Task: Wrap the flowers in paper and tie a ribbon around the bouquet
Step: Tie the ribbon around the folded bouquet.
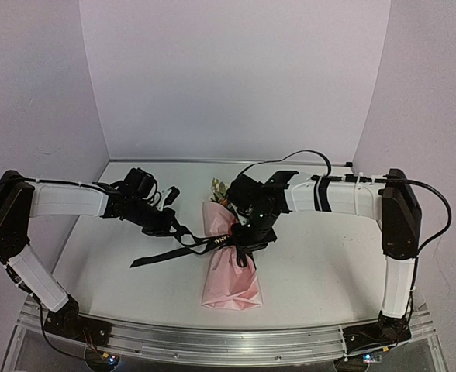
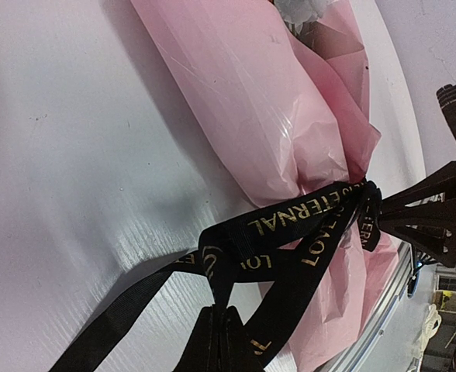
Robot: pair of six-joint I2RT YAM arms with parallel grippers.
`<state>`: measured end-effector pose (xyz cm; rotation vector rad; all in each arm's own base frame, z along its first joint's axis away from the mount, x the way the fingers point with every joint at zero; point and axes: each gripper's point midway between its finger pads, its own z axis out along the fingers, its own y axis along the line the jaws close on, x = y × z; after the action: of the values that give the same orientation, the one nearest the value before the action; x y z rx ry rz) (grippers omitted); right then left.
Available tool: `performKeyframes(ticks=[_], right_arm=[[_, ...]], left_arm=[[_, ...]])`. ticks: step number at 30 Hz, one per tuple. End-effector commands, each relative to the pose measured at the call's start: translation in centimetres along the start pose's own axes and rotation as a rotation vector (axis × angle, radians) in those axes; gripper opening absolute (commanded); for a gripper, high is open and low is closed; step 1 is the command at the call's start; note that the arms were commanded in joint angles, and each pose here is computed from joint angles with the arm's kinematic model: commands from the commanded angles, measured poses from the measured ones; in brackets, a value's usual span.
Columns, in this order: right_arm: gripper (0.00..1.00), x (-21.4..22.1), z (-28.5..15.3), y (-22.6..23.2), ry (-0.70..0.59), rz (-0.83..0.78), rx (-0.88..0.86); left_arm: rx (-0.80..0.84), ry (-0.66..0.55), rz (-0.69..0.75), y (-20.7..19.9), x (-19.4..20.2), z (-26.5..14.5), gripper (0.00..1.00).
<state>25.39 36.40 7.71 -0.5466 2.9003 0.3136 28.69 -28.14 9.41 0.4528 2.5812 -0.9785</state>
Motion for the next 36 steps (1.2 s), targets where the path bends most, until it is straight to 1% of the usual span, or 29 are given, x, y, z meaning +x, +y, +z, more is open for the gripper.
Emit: performKeyframes(ticks=[1, 13, 25, 31, 36], right_arm=[[0.14, -1.1, -1.0, -0.3, -0.036, -0.031, 0.028], [0.13, -1.8, -0.6, 0.5, -0.031, -0.026, 0.005], [0.13, -1.3, -0.4, -0.5, -0.025, -0.02, 0.04], [0.13, -1.0, -1.0, -1.1, -0.045, -0.014, 0.047], [0.14, -1.1, -2.3, -0.3, -0.073, -0.019, -0.006]], left_arm=[[0.02, -0.03, 0.03, -1.0, -1.7, -0.1, 0.0], [0.021, -0.03, 0.031, -1.1, -1.8, -0.2, 0.0], [0.021, -0.029, 0.032, -1.1, -1.8, -0.1, 0.0], [0.02, -0.026, 0.029, -1.1, -1.8, 0.0, 0.0], [0.023, -0.028, 0.032, -1.1, -1.9, 0.0, 0.0]])
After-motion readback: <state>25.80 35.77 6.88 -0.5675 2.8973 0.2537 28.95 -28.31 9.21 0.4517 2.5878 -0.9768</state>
